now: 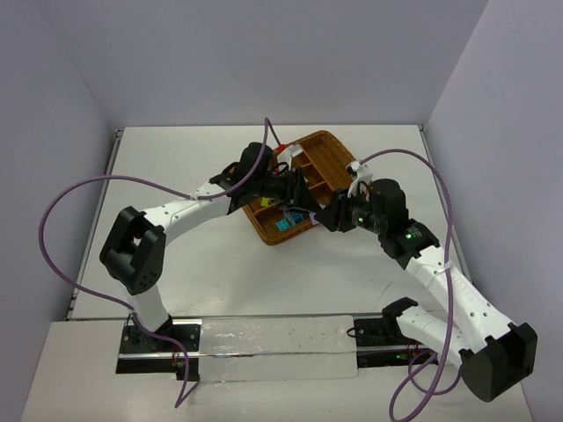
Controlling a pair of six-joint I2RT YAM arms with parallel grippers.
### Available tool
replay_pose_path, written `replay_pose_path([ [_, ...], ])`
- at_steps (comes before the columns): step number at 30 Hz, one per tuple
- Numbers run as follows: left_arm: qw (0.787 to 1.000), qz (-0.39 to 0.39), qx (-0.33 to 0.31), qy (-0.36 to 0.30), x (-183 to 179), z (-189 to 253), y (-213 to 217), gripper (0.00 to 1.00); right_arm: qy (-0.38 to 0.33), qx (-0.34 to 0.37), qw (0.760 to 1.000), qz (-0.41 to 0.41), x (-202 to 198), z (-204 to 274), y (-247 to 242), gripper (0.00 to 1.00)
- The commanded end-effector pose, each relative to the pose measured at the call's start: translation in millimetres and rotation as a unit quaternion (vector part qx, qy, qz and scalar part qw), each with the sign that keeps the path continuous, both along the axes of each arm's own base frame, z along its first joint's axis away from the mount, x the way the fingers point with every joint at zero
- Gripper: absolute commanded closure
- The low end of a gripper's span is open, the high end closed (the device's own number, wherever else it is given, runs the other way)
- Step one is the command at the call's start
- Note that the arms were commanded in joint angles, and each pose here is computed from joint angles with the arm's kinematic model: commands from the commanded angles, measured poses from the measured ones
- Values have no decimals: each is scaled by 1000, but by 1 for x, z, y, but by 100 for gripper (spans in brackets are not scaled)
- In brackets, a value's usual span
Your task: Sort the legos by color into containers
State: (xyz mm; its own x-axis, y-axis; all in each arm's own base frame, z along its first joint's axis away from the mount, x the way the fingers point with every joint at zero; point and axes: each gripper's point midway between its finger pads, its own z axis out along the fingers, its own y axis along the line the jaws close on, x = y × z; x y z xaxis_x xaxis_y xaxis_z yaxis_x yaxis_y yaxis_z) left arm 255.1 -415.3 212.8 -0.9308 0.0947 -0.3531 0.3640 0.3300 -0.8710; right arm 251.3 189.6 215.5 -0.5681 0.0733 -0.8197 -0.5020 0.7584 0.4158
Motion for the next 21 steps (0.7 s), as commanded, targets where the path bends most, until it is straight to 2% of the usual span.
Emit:
replay_pose_path([
  [1,999,-19,-27,-18,-3,19,-8,80,-43,11,999,1,6,29,3,100],
  [3,999,-16,-26,-18,-2,19,-8,95,-46,11,999,2,6,31,4,100],
  [5,1000,-9,-23,-20,1,19,-7,100,-44,9,999,-2,6,30,2,100],
  [8,1000,10,-12,-25,6,18,-6,100,-42,3,999,-10,7,29,-1,80],
  [11,999,23,-5,-31,11,19,-4,100,-36,-3,999,-22,7,27,-4,48],
  [12,999,25,-4,-30,11,19,-4,100,-36,-4,999,-24,7,27,-5,44],
  [17,999,37,-1,-33,15,21,-2,100,-36,-5,999,-31,8,26,-7,34],
  [21,999,40,-4,-35,16,24,-2,100,-30,-10,999,-31,9,21,-7,32],
])
